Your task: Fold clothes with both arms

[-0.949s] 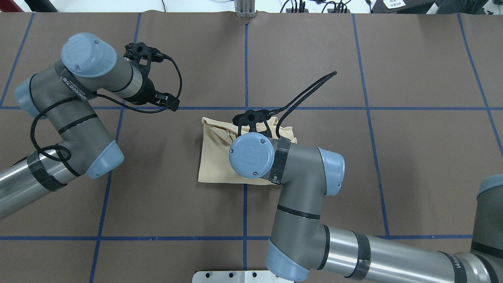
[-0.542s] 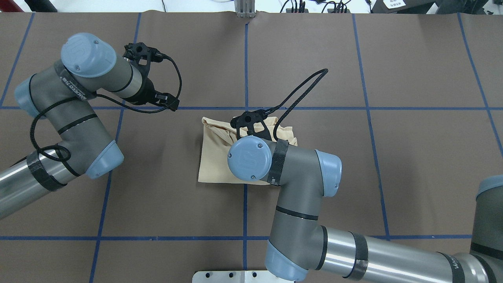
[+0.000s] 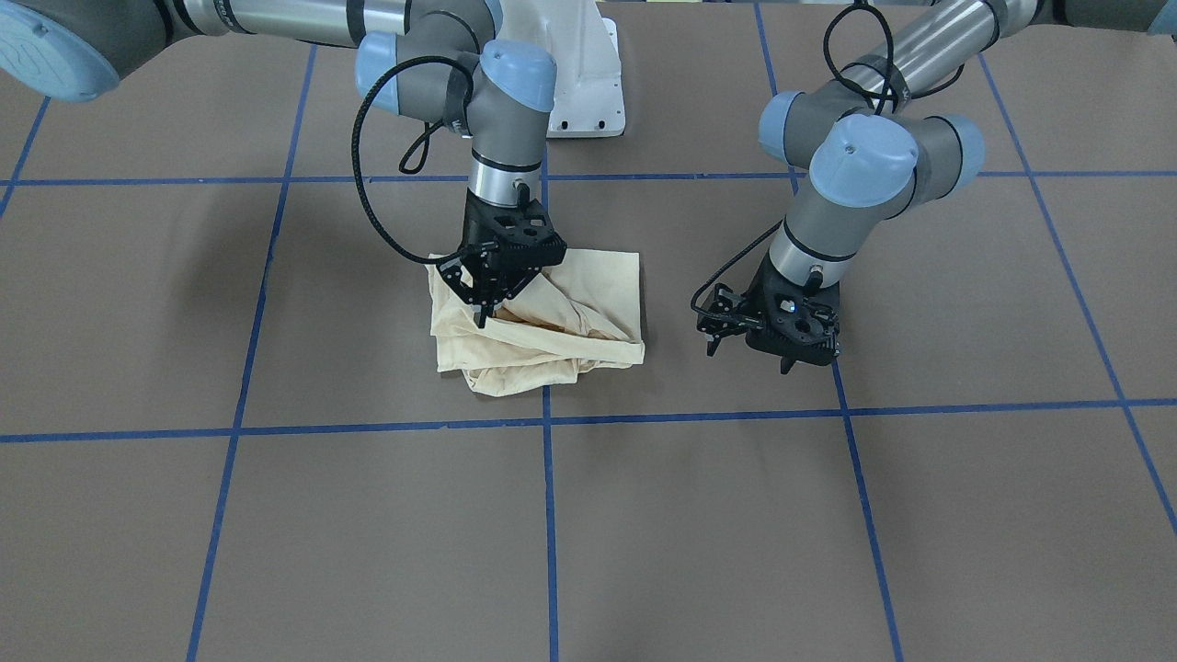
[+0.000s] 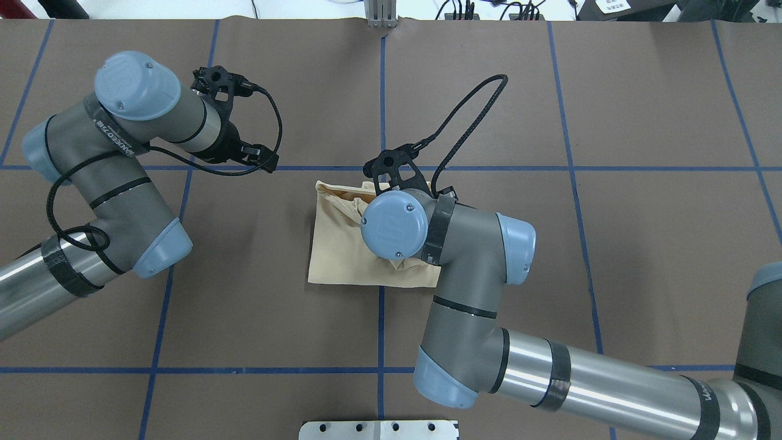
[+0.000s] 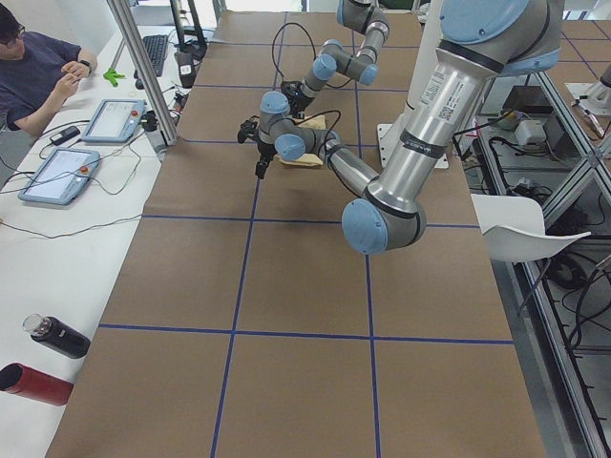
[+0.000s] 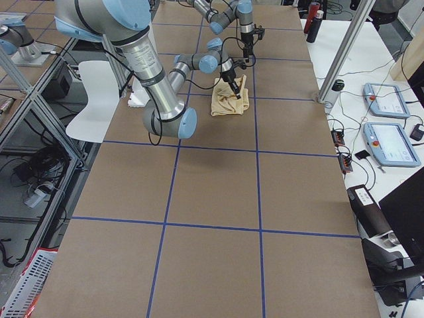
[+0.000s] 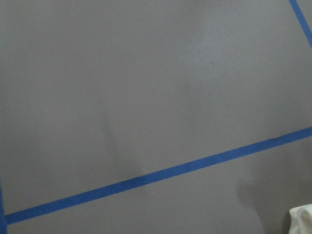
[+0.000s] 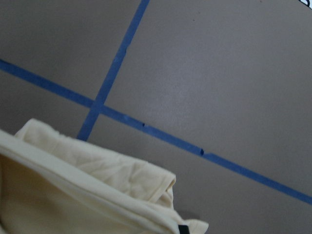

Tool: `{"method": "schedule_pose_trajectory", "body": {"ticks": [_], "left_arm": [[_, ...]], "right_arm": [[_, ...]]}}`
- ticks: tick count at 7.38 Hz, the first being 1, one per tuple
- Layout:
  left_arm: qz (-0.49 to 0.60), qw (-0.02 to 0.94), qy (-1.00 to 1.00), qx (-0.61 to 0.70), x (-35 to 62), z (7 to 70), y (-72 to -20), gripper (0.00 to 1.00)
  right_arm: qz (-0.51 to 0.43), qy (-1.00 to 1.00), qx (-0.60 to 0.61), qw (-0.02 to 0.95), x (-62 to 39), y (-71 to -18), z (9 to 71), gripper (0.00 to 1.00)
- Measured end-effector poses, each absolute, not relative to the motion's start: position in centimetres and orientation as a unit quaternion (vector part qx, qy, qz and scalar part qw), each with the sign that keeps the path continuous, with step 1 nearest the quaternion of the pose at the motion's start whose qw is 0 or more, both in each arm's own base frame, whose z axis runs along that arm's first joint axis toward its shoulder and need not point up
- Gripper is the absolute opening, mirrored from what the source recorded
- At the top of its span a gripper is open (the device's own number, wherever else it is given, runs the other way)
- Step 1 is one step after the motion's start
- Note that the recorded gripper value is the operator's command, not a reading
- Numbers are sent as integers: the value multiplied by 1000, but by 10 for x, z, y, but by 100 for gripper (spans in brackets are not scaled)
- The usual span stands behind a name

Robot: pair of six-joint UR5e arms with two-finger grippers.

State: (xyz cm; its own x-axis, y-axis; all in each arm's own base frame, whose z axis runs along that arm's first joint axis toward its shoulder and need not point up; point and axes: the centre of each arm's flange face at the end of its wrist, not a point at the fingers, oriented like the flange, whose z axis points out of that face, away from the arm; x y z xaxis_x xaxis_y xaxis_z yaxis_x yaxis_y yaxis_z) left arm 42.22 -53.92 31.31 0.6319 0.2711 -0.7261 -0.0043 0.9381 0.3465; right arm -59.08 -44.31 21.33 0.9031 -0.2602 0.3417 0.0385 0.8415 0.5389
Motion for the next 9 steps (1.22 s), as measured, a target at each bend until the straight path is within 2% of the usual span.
{"method": "schedule_pose_trajectory", "body": {"ticks": [3, 5, 7, 9], "left_arm": [[76, 891, 420, 155, 421, 319, -538, 100], [76, 892, 419, 154, 421, 321, -538, 100], [76, 892, 419, 154, 421, 321, -537, 100], [76, 892, 419, 154, 420, 321, -537, 100]], "right_arm": [[-59, -228, 303, 923, -603, -509, 235, 100], [-62, -261, 290, 919, -597, -528, 223, 100], [-71, -285, 267, 918, -589, -521, 201, 100], [-62, -292, 240, 924, -594, -488, 166, 100]]}}
